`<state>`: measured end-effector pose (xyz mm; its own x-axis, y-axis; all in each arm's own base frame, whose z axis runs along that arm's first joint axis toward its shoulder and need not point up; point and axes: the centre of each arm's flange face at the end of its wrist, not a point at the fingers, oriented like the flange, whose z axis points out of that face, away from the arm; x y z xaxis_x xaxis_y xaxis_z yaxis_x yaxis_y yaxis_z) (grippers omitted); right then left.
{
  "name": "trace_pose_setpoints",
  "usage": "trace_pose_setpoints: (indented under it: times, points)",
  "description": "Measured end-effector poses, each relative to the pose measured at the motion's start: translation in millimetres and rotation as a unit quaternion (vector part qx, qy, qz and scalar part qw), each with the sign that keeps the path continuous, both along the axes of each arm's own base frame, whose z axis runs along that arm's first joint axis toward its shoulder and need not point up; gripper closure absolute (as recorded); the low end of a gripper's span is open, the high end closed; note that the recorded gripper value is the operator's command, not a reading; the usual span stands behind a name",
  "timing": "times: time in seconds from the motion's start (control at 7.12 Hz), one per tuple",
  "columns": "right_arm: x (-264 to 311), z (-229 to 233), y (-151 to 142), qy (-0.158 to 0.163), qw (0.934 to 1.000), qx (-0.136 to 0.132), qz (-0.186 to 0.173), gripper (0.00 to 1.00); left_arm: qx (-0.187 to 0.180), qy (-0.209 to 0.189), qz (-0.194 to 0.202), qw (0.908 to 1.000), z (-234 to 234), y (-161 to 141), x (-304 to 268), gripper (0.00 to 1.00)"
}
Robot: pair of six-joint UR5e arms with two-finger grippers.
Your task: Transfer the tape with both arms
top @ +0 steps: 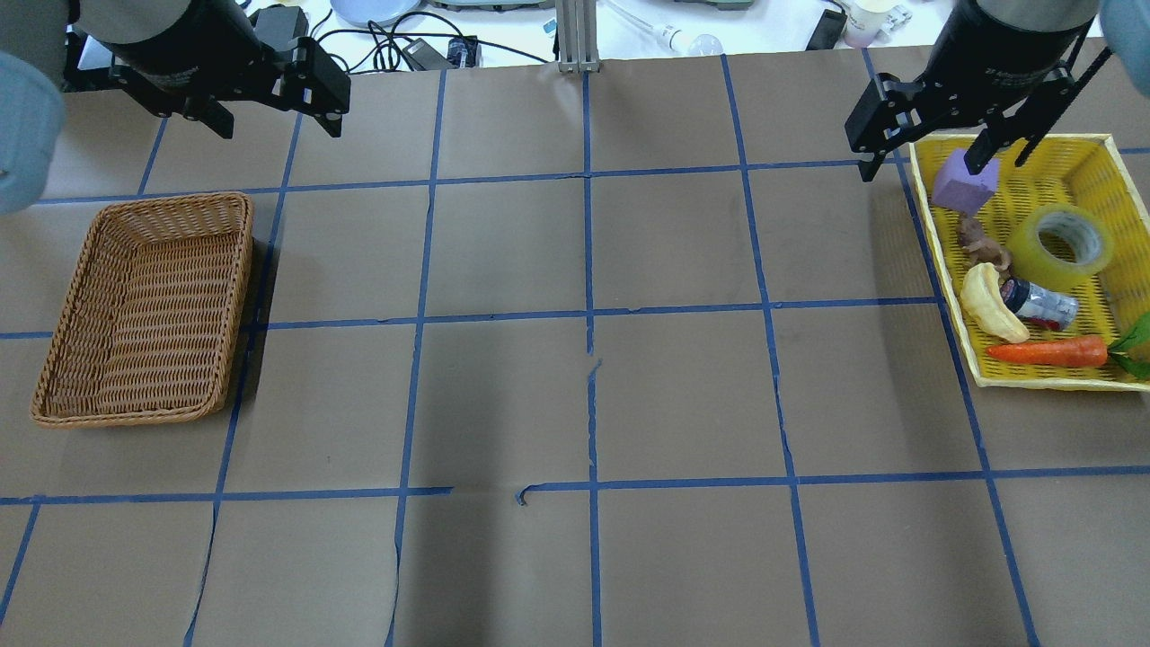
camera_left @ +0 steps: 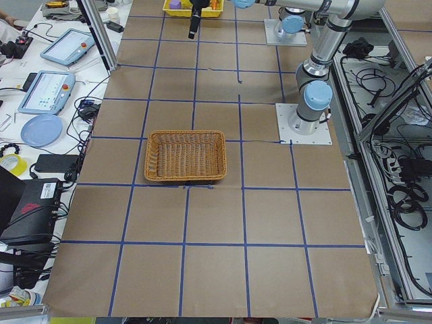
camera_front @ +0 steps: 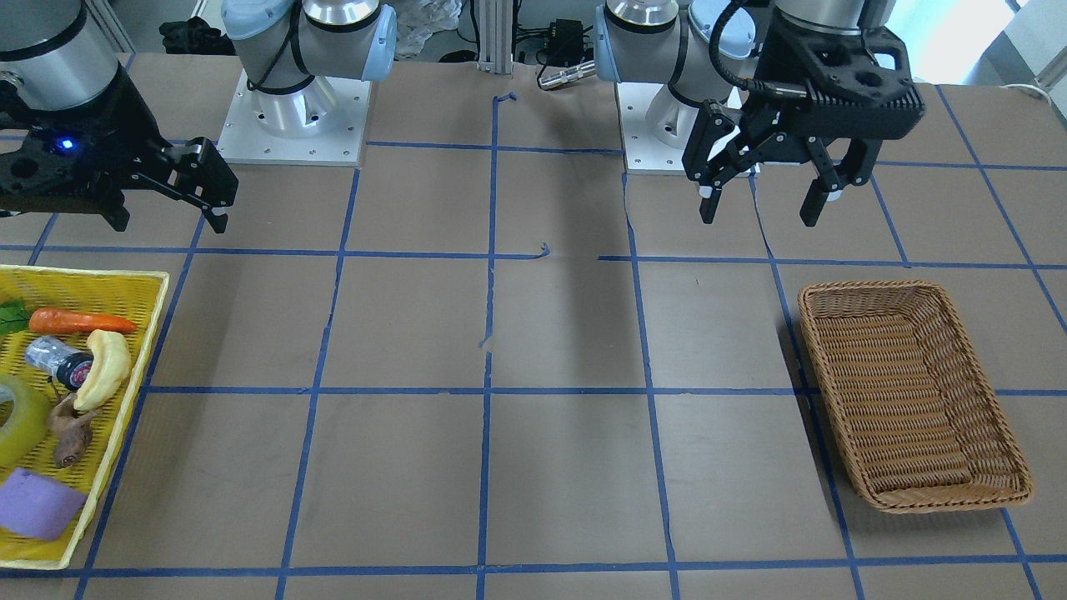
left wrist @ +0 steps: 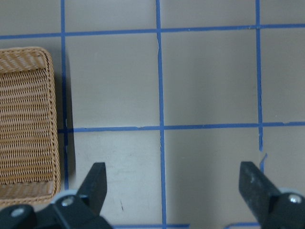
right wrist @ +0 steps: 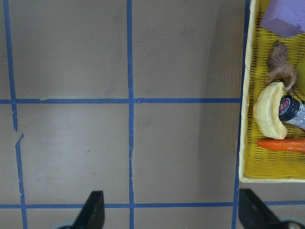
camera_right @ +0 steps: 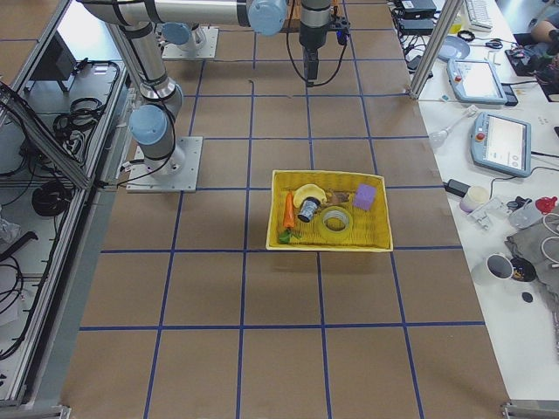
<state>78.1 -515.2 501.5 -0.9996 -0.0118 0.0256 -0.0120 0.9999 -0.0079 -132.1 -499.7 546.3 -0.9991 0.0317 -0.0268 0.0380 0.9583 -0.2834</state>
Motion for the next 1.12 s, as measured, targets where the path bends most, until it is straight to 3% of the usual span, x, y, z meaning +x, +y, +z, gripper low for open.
trace_pose_setpoints:
  times: [1.12]
  points:
    - [-1.0,-1.0,1.0,0.001,1.0,0.001,0.002,0.0,0.022,-0.01,-0.003,0.9997,-24.7,9.1,7.8,0.0]
